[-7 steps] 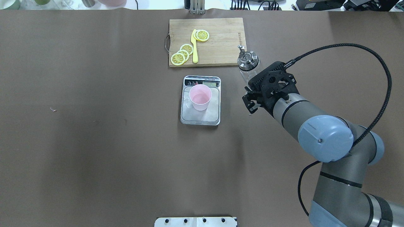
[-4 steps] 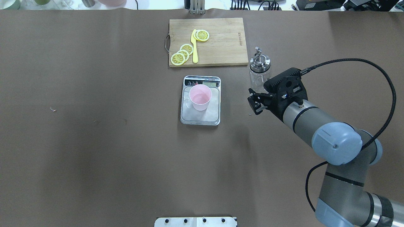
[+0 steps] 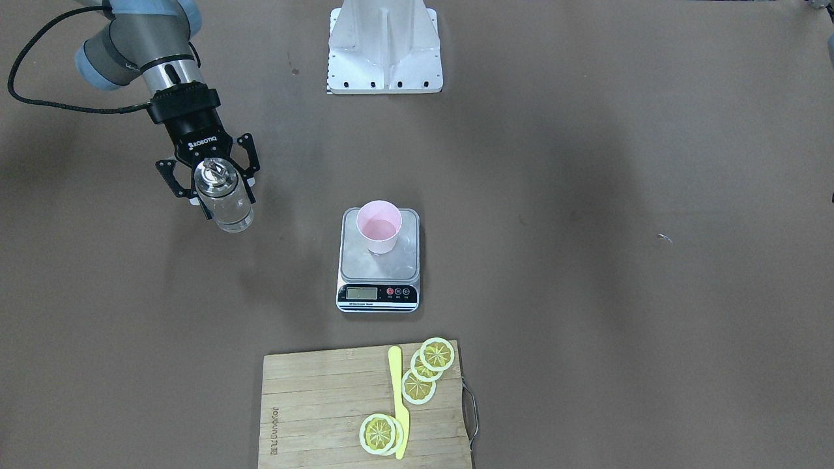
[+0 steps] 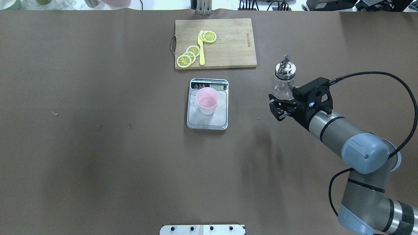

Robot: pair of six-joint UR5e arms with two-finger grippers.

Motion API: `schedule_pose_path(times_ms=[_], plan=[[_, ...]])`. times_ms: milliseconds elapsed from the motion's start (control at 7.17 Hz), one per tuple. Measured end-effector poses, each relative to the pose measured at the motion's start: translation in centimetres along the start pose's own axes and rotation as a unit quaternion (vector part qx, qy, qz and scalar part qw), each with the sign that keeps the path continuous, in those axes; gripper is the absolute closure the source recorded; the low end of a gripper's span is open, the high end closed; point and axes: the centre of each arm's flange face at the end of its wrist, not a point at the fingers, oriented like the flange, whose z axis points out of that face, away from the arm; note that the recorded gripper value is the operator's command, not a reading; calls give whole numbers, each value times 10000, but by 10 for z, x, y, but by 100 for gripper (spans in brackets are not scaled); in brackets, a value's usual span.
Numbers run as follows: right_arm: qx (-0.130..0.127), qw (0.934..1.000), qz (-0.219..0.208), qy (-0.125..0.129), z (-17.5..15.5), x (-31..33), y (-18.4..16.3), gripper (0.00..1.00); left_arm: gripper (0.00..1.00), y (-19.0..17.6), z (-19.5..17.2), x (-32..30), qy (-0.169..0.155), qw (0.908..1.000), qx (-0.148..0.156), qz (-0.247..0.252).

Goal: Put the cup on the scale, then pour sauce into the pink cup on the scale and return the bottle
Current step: 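Carry the upright glass bottle with the right gripper down toward the table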

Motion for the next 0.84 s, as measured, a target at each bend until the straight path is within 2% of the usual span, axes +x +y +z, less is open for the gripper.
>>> schedule_pose_path(times_ms=[419,837], plan=[[131,9999,60,32,-4,12,10,80,3,-3,-6,4,-49,10000,46,21],[363,9991,199,-105,17,34,52,79,3,-4,-7,5,-76,10000,53,28]])
